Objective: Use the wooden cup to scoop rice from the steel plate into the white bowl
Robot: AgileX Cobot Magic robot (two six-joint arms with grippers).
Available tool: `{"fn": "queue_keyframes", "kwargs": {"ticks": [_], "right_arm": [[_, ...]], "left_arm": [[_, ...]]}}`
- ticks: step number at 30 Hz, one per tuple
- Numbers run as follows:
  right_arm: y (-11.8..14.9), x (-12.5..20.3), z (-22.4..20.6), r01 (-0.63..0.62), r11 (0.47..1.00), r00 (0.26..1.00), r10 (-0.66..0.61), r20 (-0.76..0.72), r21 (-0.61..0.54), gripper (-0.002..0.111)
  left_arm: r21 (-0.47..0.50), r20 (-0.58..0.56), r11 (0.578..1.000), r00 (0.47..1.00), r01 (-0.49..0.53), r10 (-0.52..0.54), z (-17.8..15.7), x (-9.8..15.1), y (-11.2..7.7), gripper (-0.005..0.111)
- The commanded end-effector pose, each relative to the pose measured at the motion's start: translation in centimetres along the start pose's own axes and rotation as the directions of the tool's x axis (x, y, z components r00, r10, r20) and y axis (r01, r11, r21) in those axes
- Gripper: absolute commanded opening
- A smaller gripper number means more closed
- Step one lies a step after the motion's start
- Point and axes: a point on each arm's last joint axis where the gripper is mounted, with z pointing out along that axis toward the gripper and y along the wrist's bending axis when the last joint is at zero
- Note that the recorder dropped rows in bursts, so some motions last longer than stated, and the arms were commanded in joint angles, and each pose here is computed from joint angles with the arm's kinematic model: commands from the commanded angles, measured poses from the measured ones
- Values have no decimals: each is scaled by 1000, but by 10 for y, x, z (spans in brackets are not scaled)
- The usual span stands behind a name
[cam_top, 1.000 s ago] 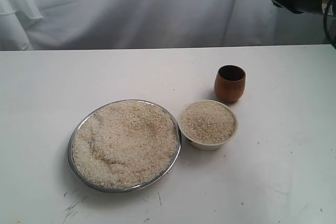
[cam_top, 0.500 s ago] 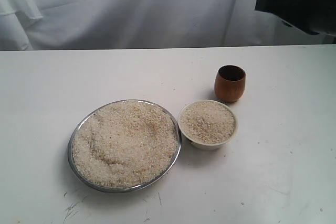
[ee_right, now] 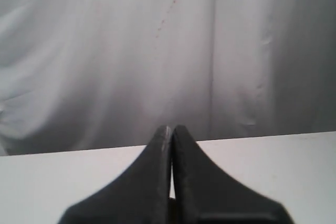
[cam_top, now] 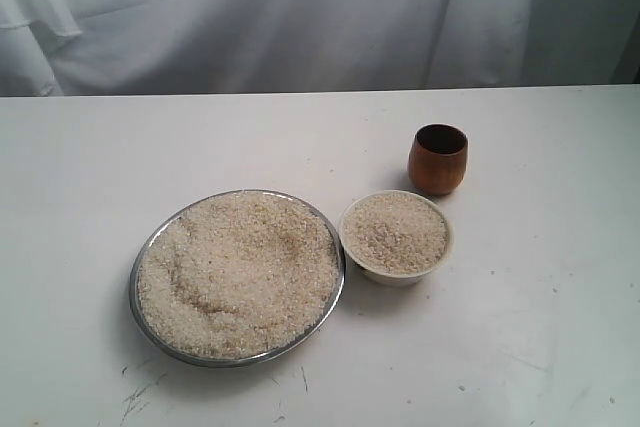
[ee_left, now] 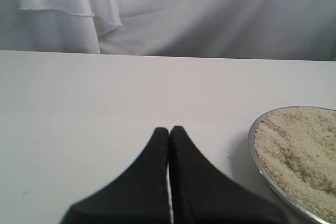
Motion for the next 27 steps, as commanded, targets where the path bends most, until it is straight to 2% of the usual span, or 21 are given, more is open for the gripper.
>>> {"fn": "queue_keyframes", "kwargs": {"ticks": [1, 7, 14, 20, 27], "right_arm": [[-11, -5, -24, -16, 995, 1000, 14, 22, 100, 0], [-33, 10, -60, -23, 988, 997, 11, 77, 153, 0], [-58, 46, -109, -58, 970, 984, 15, 180, 236, 0], [-61, 63, -138, -53, 962, 968, -16, 251, 269, 0], [-61, 67, -148, -52, 959, 961, -28, 276, 278, 0]], "left_arm": [[2, 7, 1000, 1000, 4, -4, 0, 1, 0, 0], [2, 7, 1000, 1000, 4, -4, 0, 1, 0, 0], [2, 7, 1000, 1000, 4, -4, 0, 1, 0, 0], [2, 7, 1000, 1000, 4, -4, 0, 1, 0, 0], [2, 7, 1000, 1000, 4, -4, 0, 1, 0, 0]]}}
